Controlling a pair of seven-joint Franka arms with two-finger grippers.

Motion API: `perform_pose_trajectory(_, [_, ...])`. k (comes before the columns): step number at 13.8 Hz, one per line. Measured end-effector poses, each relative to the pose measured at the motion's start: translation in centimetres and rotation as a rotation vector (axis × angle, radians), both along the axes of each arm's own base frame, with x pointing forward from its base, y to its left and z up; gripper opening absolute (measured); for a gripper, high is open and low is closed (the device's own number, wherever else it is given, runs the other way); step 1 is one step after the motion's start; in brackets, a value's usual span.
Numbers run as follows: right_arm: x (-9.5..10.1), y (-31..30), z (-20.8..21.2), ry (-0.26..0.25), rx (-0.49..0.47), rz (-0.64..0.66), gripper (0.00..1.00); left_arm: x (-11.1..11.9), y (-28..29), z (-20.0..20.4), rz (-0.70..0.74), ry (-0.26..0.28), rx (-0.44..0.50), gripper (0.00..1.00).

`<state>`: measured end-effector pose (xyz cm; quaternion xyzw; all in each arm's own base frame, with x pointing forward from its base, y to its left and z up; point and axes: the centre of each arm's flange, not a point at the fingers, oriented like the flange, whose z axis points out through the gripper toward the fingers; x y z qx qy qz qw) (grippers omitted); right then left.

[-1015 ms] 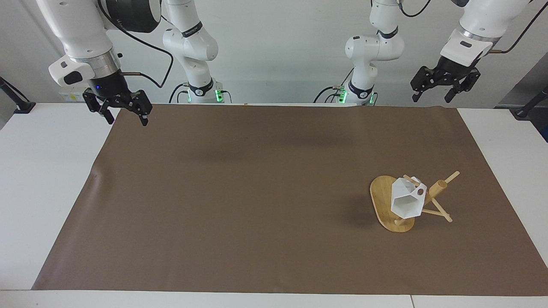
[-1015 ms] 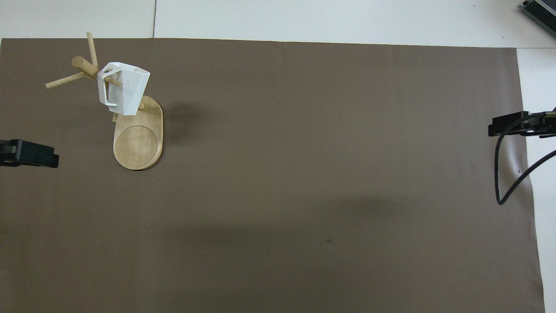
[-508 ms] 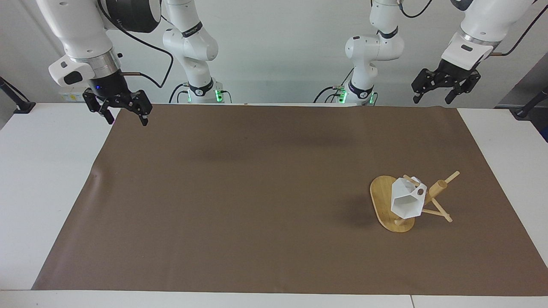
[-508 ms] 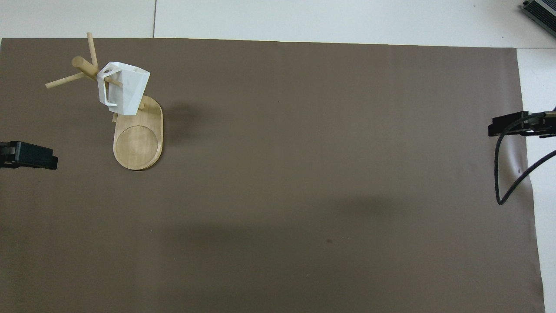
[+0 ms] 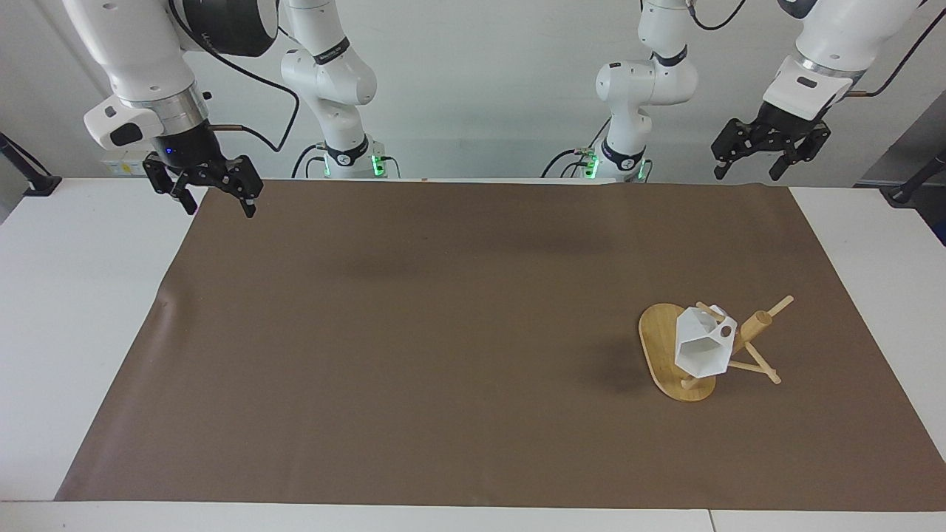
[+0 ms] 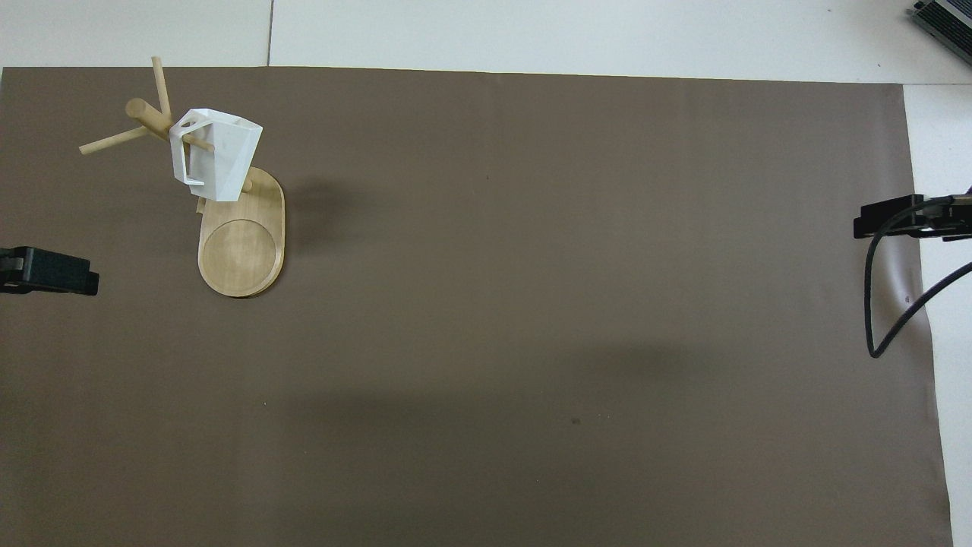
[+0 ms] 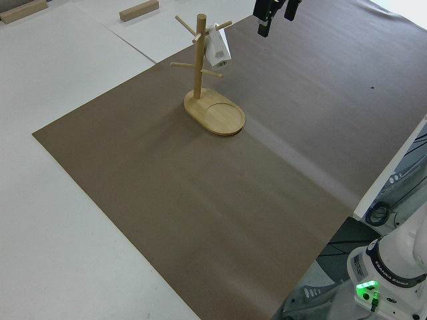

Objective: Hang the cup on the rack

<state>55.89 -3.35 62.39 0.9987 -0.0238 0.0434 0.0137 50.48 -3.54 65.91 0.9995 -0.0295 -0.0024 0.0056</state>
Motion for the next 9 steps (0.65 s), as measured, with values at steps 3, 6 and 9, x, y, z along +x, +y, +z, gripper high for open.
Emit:
perform_pose_trajectory(3, [0.00,0.00,0.00,0.000,0.000,0.000,1.00,-0.03,0.17,0.06,0.003,-0.001,0.000,1.00])
perform_pose_trajectory(6, [0.00,0.00,0.00,0.000,0.000,0.000,1.00,-0.03,0.17,0.00,0.003,0.000,0.000,1.00])
perform_pose_trajectory(9, [0.00,0.00,0.00,0.000,0.000,0.000,1.00,-0.03,0.17,0.00,0.003,0.000,0.000,1.00])
